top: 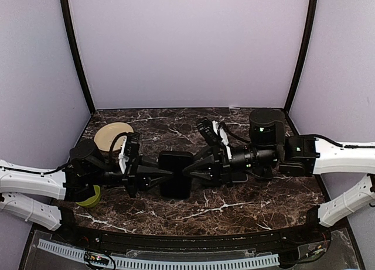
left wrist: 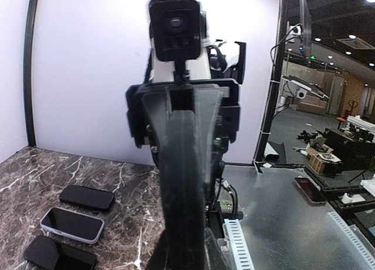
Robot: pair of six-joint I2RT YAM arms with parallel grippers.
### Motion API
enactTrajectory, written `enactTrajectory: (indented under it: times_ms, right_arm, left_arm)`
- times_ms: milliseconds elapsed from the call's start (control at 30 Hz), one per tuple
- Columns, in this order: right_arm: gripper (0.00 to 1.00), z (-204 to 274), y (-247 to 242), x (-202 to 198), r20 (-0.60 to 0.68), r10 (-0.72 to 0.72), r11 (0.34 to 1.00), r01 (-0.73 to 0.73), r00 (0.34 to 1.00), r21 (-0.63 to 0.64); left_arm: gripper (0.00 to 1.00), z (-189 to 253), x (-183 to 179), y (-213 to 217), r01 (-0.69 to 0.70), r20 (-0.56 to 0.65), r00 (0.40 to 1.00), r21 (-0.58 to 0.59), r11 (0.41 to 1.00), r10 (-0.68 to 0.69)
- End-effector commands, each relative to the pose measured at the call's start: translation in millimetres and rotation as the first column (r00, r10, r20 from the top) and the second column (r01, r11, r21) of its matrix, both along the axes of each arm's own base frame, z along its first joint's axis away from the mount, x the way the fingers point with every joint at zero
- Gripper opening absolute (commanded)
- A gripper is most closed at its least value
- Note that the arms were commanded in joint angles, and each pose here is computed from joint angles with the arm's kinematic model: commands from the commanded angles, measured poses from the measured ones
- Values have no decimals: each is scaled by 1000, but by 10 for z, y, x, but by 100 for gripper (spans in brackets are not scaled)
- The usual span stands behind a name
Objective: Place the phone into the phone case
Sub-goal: Press the phone against the phone case.
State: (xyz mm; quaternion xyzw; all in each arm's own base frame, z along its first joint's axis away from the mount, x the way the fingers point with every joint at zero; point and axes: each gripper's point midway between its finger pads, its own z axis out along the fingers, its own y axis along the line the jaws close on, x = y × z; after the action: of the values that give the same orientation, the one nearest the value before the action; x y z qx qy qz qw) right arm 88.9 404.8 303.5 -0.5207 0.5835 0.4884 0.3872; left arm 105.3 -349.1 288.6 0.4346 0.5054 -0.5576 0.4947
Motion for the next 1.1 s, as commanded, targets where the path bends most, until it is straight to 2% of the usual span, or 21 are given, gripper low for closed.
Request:
enactTrajectory:
  times_ms: [0,33,167,233,267,333,400,500,567,633,667,733,967,1000,1033,1067]
  right_arm:
    - [6,304,61,-40,-17,39,992,-36,999,124]
    - [0,314,61,-44,-17,42,991,-40,999,125]
    - [0,280,59,-59,-19,50,993,-47,999,109]
    - [0,264,64,-67,-20,57,994,-55,998,97]
    - [0,262,65,-80,-21,64,994,-62,998,93]
    - [0,247,69,-94,-25,75,994,-73,997,83]
    - [0,240,79,-100,-27,82,994,-80,996,76]
    - [0,225,88,-98,-28,82,994,-80,996,68]
    - [0,226,91,-98,-27,83,994,-81,996,67]
    - [0,237,89,-89,-25,79,995,-77,997,67]
    - [0,242,87,-89,-23,77,995,-76,997,66]
    - [0,241,81,-75,-20,70,996,-68,997,64]
    - [0,262,56,75,-18,-17,998,18,1000,57]
    - [0,223,59,154,-32,-54,998,55,998,41]
    - [0,185,57,262,-44,-100,995,101,994,21]
    - [0,94,68,396,-57,-155,988,154,986,-13]
  left_arm:
    - [0,374,-80,105,21,45,999,-136,990,-15]
    - [0,376,-85,103,25,47,999,-136,990,-19]
    - [0,375,-100,92,36,52,998,-131,991,-30]
    - [13,375,-72,89,21,48,999,-127,992,-15]
    - [26,380,-45,88,5,44,999,-125,992,0]
    - [39,394,-16,104,-18,49,999,-128,992,24]
    - [41,405,6,124,-38,56,997,-132,990,45]
    - [41,414,18,132,-46,56,997,-136,990,54]
    - [35,404,17,120,-43,55,997,-131,990,50]
    - [22,379,19,102,-38,50,998,-120,992,45]
    - [11,374,12,91,-32,50,998,-114,993,38]
    - [1,353,11,70,-25,48,998,-101,995,30]
    - [1,341,59,74,-56,55,997,-94,994,61]
    - [9,354,74,83,-68,63,995,-97,993,74]
    - [33,351,133,89,-103,58,992,-92,990,109]
    - [47,369,165,108,-128,68,989,-95,987,134]
